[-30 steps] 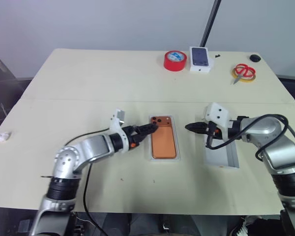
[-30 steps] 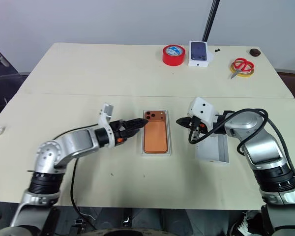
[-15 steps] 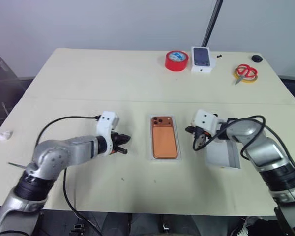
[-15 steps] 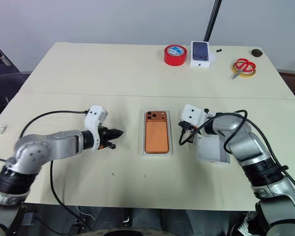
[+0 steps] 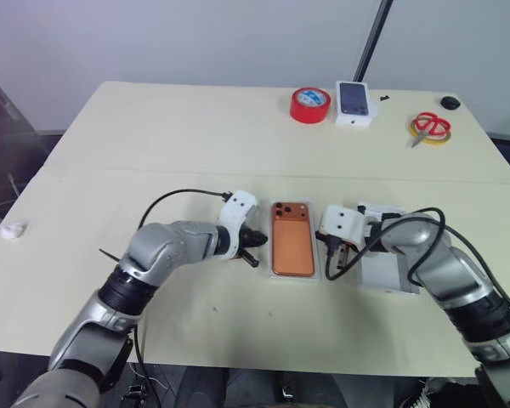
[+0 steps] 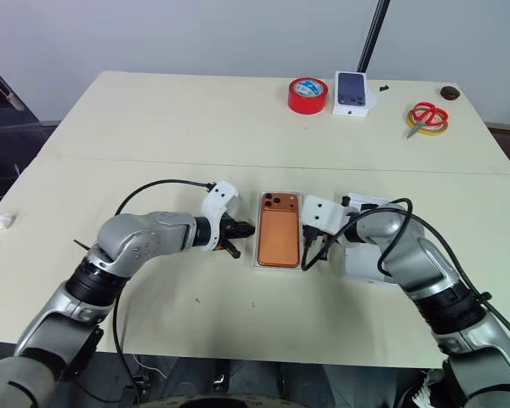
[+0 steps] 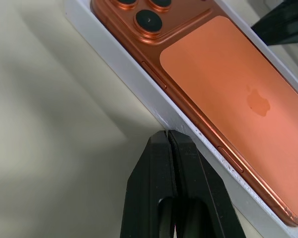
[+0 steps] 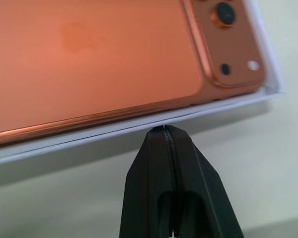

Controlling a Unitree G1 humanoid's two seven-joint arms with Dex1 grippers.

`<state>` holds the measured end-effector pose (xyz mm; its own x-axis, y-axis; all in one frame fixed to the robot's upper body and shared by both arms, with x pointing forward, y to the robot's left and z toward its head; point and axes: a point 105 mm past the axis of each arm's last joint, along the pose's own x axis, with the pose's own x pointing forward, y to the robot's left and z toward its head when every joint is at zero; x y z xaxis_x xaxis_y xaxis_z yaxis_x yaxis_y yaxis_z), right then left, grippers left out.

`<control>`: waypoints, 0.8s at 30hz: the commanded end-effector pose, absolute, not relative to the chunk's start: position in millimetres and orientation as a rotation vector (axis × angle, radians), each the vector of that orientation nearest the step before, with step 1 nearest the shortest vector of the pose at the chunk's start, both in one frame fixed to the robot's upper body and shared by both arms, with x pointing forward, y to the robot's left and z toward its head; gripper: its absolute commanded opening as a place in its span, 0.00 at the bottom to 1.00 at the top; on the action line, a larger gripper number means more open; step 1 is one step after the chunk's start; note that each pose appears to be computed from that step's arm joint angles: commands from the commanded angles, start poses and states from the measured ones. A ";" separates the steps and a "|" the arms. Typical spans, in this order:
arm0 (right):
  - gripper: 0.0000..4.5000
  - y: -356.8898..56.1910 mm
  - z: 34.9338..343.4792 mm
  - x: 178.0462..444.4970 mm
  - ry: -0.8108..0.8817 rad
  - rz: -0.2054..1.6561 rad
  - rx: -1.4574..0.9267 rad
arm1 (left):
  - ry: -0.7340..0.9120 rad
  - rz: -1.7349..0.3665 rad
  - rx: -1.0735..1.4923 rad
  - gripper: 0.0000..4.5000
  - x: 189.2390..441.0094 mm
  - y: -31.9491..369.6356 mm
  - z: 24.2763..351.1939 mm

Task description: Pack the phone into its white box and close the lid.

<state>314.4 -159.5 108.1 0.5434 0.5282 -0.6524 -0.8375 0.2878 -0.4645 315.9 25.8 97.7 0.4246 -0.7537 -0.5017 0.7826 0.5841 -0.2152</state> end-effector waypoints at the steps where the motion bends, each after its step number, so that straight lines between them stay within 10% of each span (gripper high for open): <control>1: 0.00 -165.0 124.5 303.9 0.378 0.954 -0.898 | 0.581 -1.125 0.059 0.02 299.6 -9.0 105.5; 24: 0.00 -238.5 130.3 275.1 0.537 0.766 -0.913 | 0.591 -1.264 0.020 0.02 299.0 -51.3 108.5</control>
<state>273.6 -236.8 110.0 0.5836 0.3509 -0.7323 -0.7994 0.4069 -0.4421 301.1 -49.9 91.8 0.1769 -0.8605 -0.4778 0.8756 0.3593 -0.3228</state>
